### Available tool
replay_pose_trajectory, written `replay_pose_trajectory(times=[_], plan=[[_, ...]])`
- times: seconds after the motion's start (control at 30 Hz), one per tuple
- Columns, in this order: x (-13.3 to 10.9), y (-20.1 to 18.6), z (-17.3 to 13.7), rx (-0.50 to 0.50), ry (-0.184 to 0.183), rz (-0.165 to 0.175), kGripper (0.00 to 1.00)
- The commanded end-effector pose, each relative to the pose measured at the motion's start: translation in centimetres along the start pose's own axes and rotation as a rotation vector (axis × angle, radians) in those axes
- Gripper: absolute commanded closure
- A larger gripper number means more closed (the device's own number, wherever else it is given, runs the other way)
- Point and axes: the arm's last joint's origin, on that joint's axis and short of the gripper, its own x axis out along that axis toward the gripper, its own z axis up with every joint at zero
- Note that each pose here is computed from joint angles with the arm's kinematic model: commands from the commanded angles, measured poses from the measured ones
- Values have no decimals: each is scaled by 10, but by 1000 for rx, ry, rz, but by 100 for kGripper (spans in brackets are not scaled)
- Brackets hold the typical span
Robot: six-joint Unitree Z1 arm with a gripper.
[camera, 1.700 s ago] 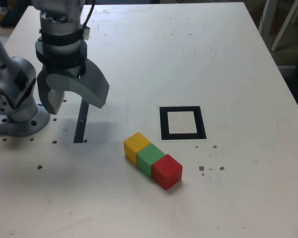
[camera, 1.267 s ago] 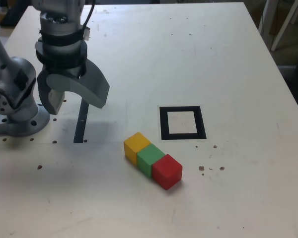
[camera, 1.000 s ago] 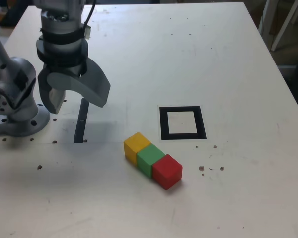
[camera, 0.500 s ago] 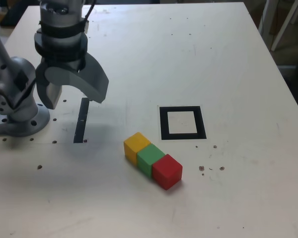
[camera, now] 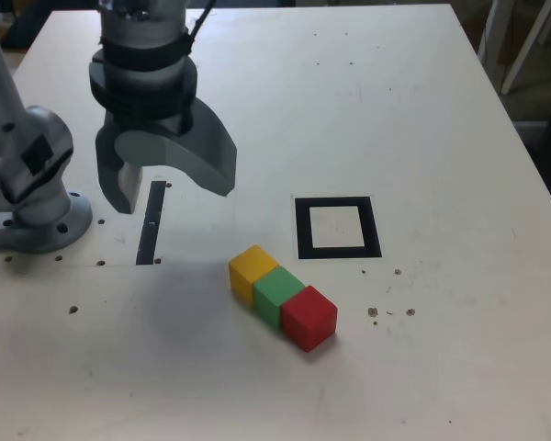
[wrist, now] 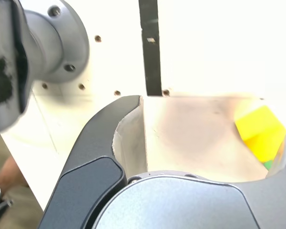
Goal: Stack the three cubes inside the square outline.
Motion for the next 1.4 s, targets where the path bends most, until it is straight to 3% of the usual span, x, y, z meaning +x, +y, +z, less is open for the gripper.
replay_pose_trajectory(times=[0.0, 0.27, 0.67, 0.83, 1.17, 1.37], plan=[[-1, -4, 3, -8, 4, -4, 1], [-8, -21, 13, -52, -10, -19, 1], [-13, -73, 40, -116, -28, -7, 1], [-17, -97, 58, -148, -42, -22, 1], [-23, -116, 81, -275, -31, -47, 1], [-14, -128, 101, -334, -32, -71, 1]])
